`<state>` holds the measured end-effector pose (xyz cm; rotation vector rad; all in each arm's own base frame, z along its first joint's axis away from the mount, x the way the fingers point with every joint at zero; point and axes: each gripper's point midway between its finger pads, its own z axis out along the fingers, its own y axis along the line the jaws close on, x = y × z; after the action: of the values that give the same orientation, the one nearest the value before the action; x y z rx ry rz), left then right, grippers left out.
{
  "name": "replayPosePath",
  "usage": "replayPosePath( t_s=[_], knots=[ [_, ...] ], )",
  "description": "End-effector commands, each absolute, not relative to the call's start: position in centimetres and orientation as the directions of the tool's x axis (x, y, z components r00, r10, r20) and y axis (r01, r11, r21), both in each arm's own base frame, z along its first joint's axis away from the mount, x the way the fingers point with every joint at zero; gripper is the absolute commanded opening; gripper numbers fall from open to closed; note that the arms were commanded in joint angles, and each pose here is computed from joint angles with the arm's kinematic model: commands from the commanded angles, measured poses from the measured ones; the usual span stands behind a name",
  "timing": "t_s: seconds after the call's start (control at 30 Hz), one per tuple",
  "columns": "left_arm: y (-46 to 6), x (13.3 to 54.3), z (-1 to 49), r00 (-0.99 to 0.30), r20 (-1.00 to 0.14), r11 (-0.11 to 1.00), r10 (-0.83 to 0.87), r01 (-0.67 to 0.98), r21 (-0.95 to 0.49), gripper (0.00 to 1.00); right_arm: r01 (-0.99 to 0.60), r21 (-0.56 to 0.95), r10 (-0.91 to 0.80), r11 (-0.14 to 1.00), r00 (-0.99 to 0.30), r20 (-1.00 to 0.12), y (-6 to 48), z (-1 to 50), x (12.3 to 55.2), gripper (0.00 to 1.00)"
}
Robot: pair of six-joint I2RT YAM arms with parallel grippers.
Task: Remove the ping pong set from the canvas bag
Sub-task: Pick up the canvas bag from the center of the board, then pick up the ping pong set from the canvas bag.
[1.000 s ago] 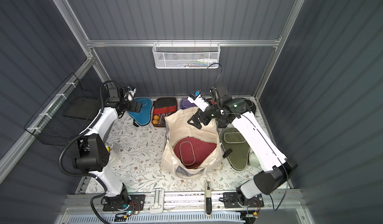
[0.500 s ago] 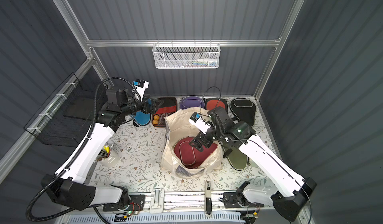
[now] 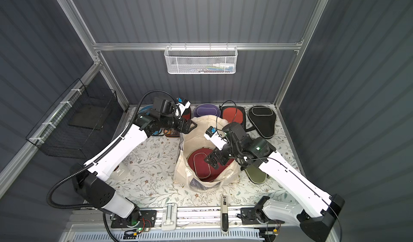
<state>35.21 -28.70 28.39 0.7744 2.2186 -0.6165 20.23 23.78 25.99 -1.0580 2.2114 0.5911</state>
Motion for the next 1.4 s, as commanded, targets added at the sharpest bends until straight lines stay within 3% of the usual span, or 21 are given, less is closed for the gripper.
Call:
replayPosePath(
  t_s=[0.0,0.13,0.4,0.67,0.93,1.37],
  knots=[
    [-27.5,35.0,28.0,-0.594,-0.696,0.746,0.403,0.654,-0.126,0.60,-0.784,0.127,-0.534,0.608,-0.522,-0.665,23.2,25.1,20.0,0.99],
    [-27.9,34.9,29.8,-0.567,-0.727,0.730,0.387,0.670,-0.134,0.00,-0.785,0.104,-0.526,0.611,-0.500,-0.687,22.7,26.2,19.7,0.99],
    [-29.4,32.6,37.9,-0.438,-0.864,0.624,0.248,0.755,-0.203,0.00,-0.825,0.060,-0.599,0.561,-0.455,-0.658,25.1,25.9,19.8,0.99],
    [-29.7,29.0,40.0,-0.396,-0.903,0.505,0.166,0.821,-0.267,0.00,-0.840,0.020,-0.640,0.543,-0.429,-0.637,28.1,23.2,21.5,0.99],
    [-29.9,27.4,39.6,-0.386,-0.910,0.436,0.148,0.852,-0.291,0.00,-0.773,-0.060,-0.635,0.631,-0.471,-0.612,28.6,20.1,25.0,0.99],
    [-30.8,26.4,36.5,-0.395,-0.906,0.355,0.150,0.877,-0.324,0.00,-0.546,-0.015,-0.488,0.838,-0.735,-0.471,24.1,11.9,28.3,0.99]
  ],
)
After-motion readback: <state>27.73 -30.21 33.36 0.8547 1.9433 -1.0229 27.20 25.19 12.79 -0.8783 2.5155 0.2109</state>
